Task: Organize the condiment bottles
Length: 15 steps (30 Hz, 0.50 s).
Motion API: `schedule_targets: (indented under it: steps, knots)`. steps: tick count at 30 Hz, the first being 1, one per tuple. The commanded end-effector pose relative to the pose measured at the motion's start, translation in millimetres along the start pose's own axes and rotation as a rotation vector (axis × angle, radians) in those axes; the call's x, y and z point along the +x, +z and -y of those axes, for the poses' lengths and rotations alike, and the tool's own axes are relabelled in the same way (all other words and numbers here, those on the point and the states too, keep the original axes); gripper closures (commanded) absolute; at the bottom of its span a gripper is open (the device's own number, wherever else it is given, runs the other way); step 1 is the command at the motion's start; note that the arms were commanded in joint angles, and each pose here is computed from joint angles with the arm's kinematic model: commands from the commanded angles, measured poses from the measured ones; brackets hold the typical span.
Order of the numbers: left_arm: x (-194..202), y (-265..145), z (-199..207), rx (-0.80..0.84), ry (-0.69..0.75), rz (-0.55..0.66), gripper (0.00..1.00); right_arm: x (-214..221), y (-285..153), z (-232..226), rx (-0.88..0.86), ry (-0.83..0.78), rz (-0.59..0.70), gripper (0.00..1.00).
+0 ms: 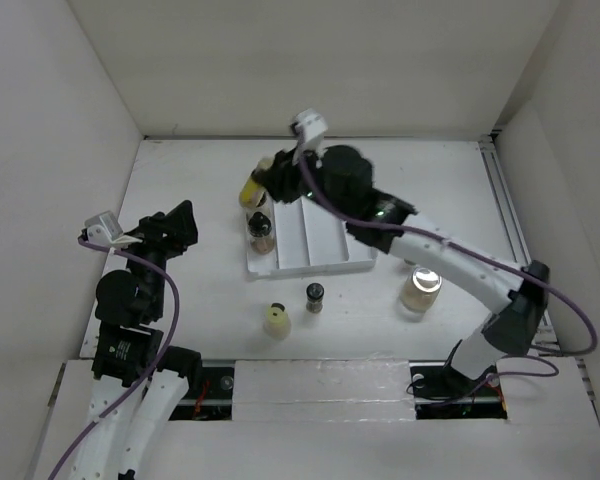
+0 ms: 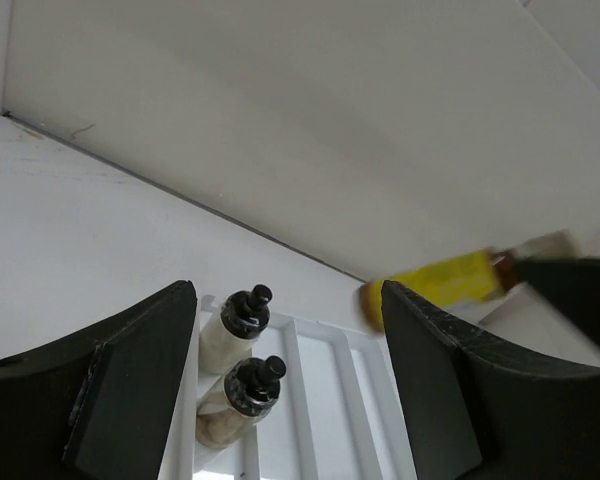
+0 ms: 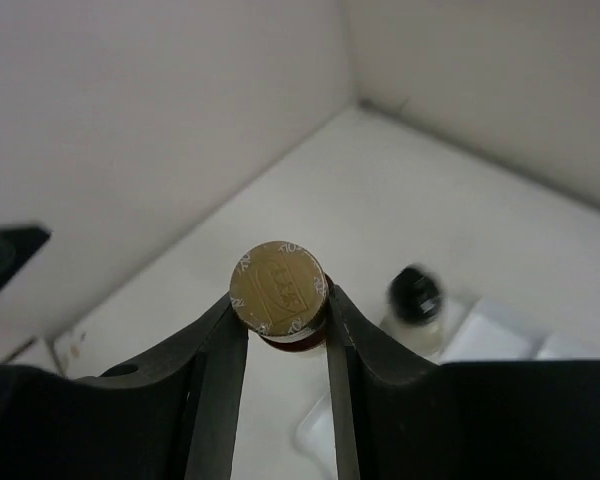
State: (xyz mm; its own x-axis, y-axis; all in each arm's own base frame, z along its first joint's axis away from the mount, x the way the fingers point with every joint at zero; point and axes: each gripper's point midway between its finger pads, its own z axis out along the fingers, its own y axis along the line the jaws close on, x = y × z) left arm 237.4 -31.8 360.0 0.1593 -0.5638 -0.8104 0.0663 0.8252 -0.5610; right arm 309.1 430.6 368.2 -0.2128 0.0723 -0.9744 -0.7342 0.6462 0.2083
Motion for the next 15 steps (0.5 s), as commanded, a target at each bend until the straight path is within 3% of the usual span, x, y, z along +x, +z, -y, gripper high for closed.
schedule_targets:
  steps: [1,7,15]
  knots:
    - [-10.7,-0.3,12.1,0.058,-0.022,0.043,0.3,-78.5,-25.1,61.3,0.098,0.046,0.237,0.89]
    - [-3.6,1.6,15.0,0.079,-0.019,0.02,0.3,-41.1,-4.7,147.0,0.236,0.07,0.151,0.89]
    - [2.7,6.5,19.3,0.103,0.003,-0.004,0.3,12.0,44.0,172.1,0.26,0.065,0.008,0.89]
